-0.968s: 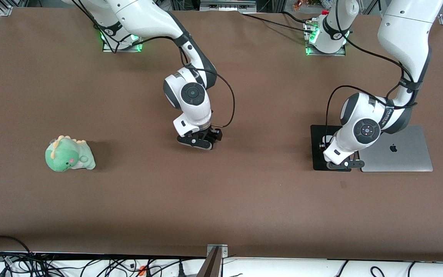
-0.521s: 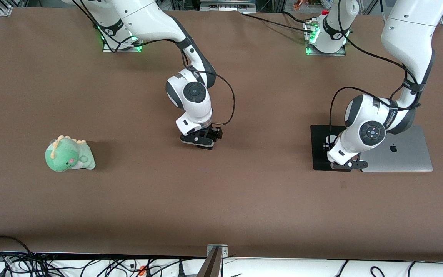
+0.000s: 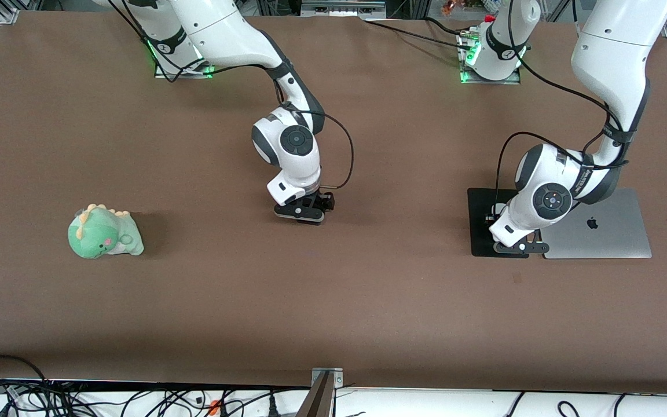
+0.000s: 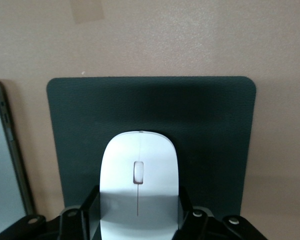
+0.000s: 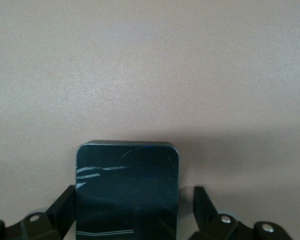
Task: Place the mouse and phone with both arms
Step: 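Lower the mouse onto the pad while the right gripper grasps the phone, then release the mouse while the right gripper carries the phone toward the toy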
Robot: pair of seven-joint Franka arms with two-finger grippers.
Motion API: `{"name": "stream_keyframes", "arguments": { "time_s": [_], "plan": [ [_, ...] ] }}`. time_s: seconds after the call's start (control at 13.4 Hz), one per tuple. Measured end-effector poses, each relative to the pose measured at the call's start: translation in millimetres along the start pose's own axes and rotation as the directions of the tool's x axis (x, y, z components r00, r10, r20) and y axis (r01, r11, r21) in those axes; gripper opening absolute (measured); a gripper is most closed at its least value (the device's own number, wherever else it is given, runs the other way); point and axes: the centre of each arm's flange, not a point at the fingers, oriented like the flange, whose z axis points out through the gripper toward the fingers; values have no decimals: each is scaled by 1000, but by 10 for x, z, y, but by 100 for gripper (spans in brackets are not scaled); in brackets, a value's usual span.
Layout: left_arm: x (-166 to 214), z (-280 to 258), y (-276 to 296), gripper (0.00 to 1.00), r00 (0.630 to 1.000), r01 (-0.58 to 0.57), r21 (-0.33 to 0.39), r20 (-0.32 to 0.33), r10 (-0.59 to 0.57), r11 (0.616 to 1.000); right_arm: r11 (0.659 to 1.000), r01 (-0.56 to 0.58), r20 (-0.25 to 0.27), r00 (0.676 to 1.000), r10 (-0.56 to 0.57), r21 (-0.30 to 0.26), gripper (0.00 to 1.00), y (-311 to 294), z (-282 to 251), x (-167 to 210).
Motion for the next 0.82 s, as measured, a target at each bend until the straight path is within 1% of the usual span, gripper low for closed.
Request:
{"name": "stream_keyframes", "arguments": {
  "time_s": [0.07,0.15,0.3,0.37,0.45,0.52,0.6,0.67,0.74,0.82],
  "plan": [
    [-8,41,12,62,1000,-2,-4,-3,2,1000,1000,1,-1,1000,-1,1,95,-1,4,-1],
    [-15,61,13,62,1000,-3,-5,-5,3,1000,1000,4,-1,1000,-4,1,95,-1,5,-1],
    [-15,61,12,62,1000,-3,-5,-6,2,1000,1000,21,-4,1000,-21,4,80,-5,-31,14],
    [-15,61,11,62,1000,-3,-5,-5,3,1000,1000,28,-4,1000,-28,0,80,12,-24,28],
    [-15,69,14,68,1000,-3,-6,-6,3,1000,999,43,0,999,-43,-11,80,46,-13,55],
    [-14,80,17,78,1000,-3,-7,-7,3,1000,997,68,13,998,-68,-31,80,89,-21,106],
    [-12,82,10,89,1000,0,-8,-8,-1,1000,994,97,37,995,-95,-57,80,151,-45,193],
    [-1,72,-18,98,1000,6,-10,-12,-7,1000,989,127,60,991,-123,-77,80,228,-98,316],
    [17,45,-50,100,1000,12,-12,-20,-13,1000,984,155,82,986,-148,-88,80,330,-177,473],
    [38,-10,-75,100,999,17,-14,-32,-18,1000,980,181,102,980,-172,-87,80,465,-276,643]
  ]
}}
